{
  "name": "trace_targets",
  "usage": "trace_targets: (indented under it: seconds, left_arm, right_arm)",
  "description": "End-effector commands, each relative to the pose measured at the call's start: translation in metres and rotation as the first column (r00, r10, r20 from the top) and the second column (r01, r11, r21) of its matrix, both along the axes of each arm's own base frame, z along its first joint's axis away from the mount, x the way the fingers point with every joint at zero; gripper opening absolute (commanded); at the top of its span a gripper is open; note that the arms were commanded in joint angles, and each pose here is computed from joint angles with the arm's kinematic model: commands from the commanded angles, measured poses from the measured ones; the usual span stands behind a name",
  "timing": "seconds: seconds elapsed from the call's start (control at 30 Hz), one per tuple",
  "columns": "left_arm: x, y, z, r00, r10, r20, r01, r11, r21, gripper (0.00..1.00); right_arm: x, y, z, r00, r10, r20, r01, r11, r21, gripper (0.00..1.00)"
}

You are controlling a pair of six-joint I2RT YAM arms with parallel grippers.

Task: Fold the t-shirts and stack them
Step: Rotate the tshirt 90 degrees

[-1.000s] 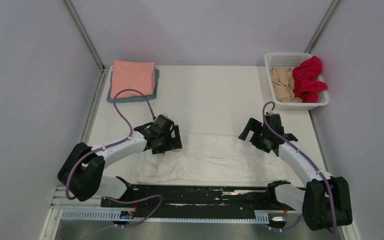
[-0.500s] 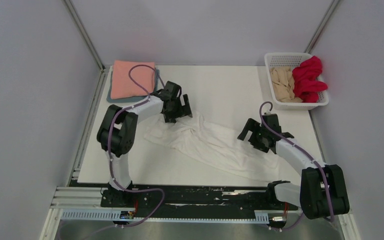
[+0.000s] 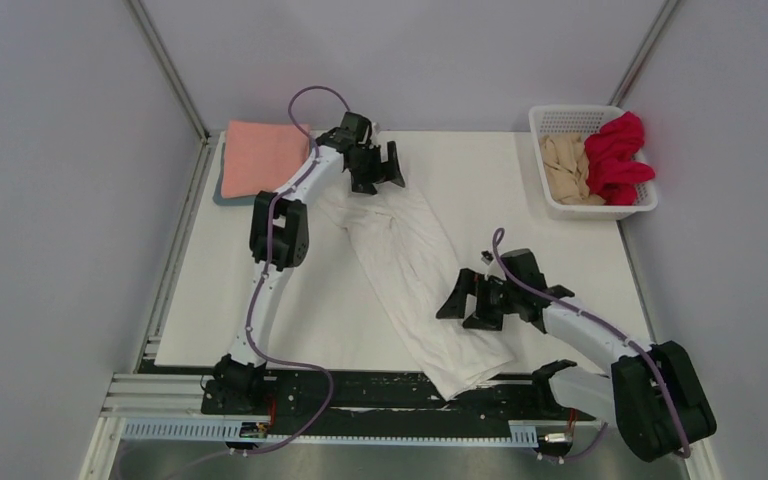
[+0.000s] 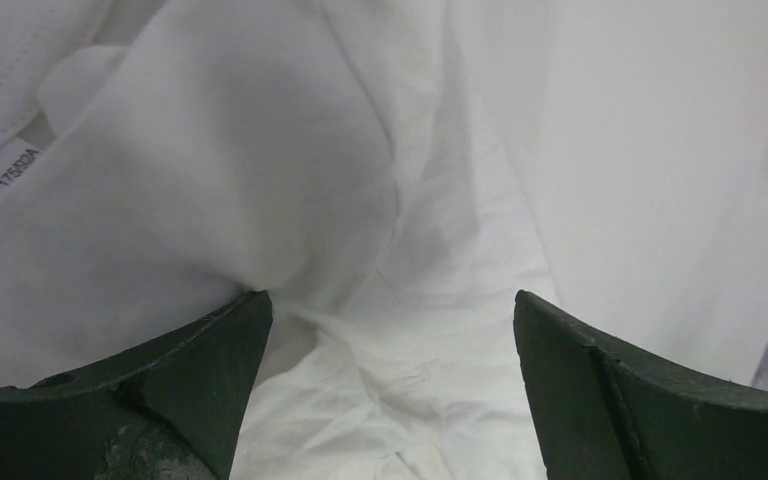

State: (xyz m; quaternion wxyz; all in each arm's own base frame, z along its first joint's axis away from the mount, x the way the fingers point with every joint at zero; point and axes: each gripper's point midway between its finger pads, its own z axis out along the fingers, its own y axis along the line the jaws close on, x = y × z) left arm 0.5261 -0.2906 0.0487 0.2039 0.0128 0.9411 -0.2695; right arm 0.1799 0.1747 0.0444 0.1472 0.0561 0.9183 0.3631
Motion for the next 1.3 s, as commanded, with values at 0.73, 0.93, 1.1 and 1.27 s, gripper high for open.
trace_targets:
  seconds: [0.73,0.93,1.1,1.27]
  left_arm:
    - [0.143,-0.02,0.027,0.902,0.42,0.096,-0.301,0.774,-0.556,1.0]
    - [0.154,0.001,0.051,0.872,0.454,0.185,-0.302,0.796,-0.525,1.0]
    - [0.151,0.025,0.098,0.83,0.473,0.295,-0.325,0.84,-0.434,1.0]
    - [0.133,0.03,0.185,0.803,0.442,0.399,-0.259,0.863,-0.434,1.0]
  right_arm:
    - [0.008,0.155,0.011,0.988,0.149,0.029,-0.151,0.981,0.121,1.0]
    - [0.028,0.136,0.035,0.988,0.049,0.143,-0.054,0.998,0.033,1.0]
    - [0.003,0.09,0.043,0.983,0.038,0.178,-0.027,0.998,-0.064,1.0]
    - [-0.017,0.06,0.06,0.967,0.022,0.253,-0.011,0.999,-0.044,1.0]
